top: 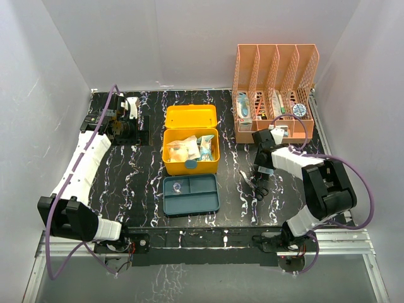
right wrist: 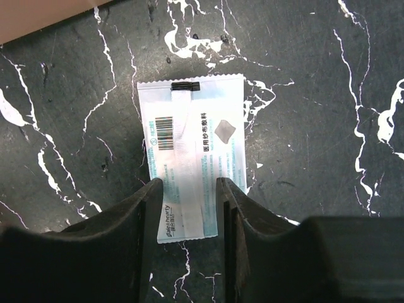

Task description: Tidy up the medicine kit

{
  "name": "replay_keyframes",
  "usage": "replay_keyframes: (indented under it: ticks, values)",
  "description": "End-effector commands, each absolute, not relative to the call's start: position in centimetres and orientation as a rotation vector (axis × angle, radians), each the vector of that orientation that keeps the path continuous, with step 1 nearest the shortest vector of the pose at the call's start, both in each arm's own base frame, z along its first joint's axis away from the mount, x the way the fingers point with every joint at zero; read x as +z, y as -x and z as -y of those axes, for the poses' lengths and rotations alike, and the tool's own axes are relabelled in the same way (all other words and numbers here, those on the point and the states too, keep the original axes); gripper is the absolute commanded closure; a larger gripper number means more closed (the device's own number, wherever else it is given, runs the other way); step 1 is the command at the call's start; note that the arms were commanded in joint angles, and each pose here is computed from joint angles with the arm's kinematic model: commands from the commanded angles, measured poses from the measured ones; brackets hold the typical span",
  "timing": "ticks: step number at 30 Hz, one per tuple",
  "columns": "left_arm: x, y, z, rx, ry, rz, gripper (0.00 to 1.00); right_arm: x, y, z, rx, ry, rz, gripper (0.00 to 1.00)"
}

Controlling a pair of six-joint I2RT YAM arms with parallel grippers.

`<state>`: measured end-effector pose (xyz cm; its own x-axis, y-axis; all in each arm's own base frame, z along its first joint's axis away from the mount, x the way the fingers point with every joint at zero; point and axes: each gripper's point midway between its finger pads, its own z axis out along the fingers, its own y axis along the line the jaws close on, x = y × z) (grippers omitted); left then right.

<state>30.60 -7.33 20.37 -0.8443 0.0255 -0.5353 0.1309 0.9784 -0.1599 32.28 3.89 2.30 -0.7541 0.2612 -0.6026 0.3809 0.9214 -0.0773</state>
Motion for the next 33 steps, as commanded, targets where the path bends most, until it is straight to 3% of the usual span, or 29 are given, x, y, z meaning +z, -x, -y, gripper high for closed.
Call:
replay_keyframes:
  ticks: [1,3,7,8,16,26,33]
  values:
    - [20.3,-30.0,7.2,-0.267,-0.119,-2.582,0.01,2.3,-33.5,-3.9,-0.229,-0.447,-2.450,0.63]
    - [20.3,-30.0,7.2,-0.267,-0.120,-2.583,0.01,2.0,-33.6,-3.8,-0.227,-0.445,-2.466,0.69]
    - [20.3,-30.0,7.2,-0.262,-0.123,-2.583,0.01,1.4,-33.6,-4.0,-0.221,-0.429,-2.502,0.98]
    - [20.3,-30.0,7.2,-0.261,-0.125,-2.583,0.01,1.3,-33.6,-4.1,-0.217,-0.424,-2.506,1.00]
    - [20.1,-30.0,7.1,-0.257,-0.128,-2.586,0.01,2.5,-33.0,-4.6,-0.185,-0.388,-2.521,1.00]
    - [19.2,-30.9,7.1,-0.242,-0.135,-2.607,0.01,16.6,-33.4,-10.1,-0.001,-0.111,-2.286,1.00]
    - [19.1,-30.9,7.2,-0.253,-0.134,-2.612,0.01,19.4,-32.8,-12.5,0.049,0.061,-2.273,1.00]
